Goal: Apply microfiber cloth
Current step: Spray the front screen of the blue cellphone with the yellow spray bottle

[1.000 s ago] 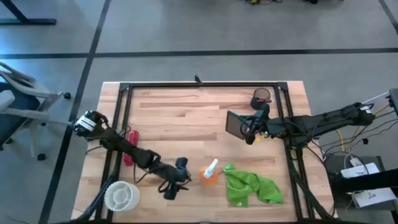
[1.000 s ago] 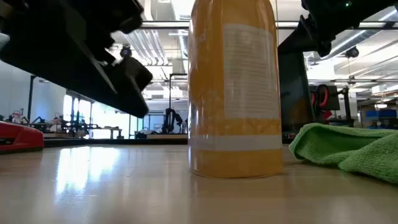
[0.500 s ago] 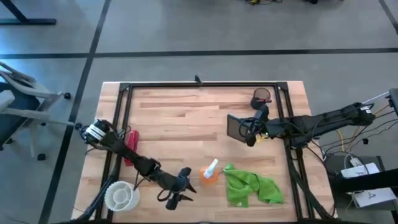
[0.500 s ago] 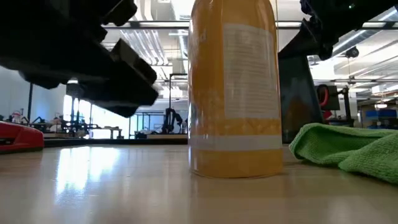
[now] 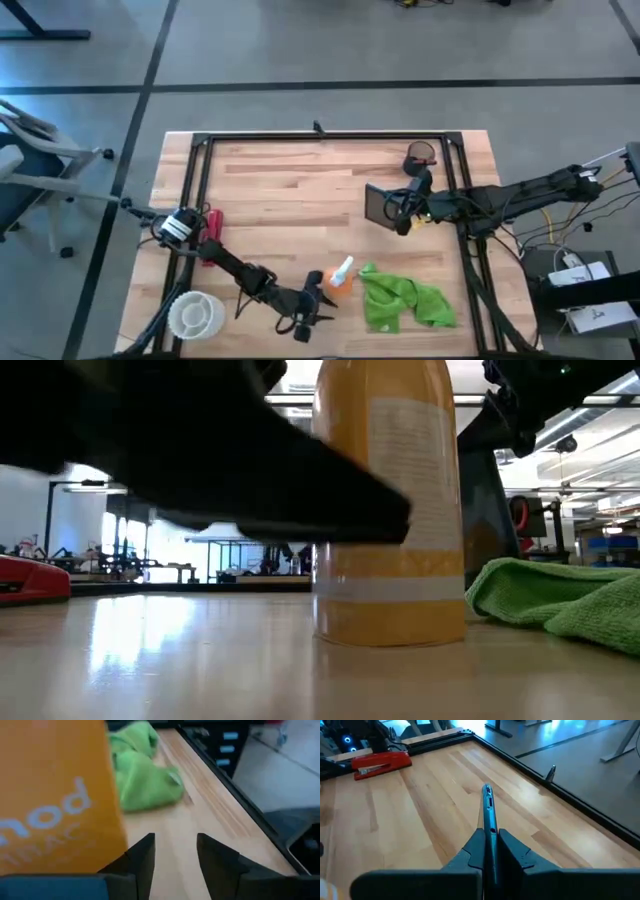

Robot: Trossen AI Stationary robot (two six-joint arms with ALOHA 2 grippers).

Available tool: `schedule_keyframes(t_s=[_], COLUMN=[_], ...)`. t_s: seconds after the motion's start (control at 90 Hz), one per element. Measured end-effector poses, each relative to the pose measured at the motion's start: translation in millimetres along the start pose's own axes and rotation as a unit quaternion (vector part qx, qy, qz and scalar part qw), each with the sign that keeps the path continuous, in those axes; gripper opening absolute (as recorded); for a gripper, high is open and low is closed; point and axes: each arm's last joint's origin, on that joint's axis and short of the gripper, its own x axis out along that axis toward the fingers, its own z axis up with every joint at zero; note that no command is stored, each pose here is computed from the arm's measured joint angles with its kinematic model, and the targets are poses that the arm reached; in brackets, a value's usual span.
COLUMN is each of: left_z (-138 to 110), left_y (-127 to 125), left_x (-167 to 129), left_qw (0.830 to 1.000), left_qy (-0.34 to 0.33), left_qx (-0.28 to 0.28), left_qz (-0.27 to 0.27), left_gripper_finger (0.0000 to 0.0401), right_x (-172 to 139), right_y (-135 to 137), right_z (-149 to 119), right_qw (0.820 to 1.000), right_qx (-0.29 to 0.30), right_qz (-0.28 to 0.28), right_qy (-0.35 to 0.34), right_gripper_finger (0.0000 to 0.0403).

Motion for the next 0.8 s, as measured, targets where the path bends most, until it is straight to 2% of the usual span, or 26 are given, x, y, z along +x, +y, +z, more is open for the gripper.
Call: schedule_keyframes(t_s=[0.311,0.444,0.589,0.7,0.8], left_z=[3.7,7.1,15.0,34.4,50.4], left_y=[35.1,50.3,48.3,40.7,41.3], left_x=[11.8,15.0,11.6,0.5,-15.5], left_qw=[0.998,0.997,0.999,0.998,0.997], left_qy=[-0.025,-0.031,-0.033,-0.035,0.001], left_qx=[-0.013,-0.005,0.003,0.006,0.013], left_qz=[0.055,0.067,0.024,-0.043,-0.081], left_gripper_finger=[0.0125,0.012,0.0122,0.0126,0.0131], right_x=[-0.9,-3.7,-8.3,-13.5,-20.3], right_y=[11.5,12.6,7.3,4.3,0.5], right_z=[-8.0,-8.2,-4.0,-1.3,2.8], right_qw=[0.999,1.0,0.998,0.998,0.998], right_qx=[-0.022,-0.017,-0.001,-0.006,-0.001], right_qz=[0.017,-0.015,-0.057,-0.054,-0.046], right_qy=[0.017,-0.001,-0.031,-0.039,-0.053], right_gripper_finger=[0.0008,0.0008,0.0008,0.0008,0.0008])
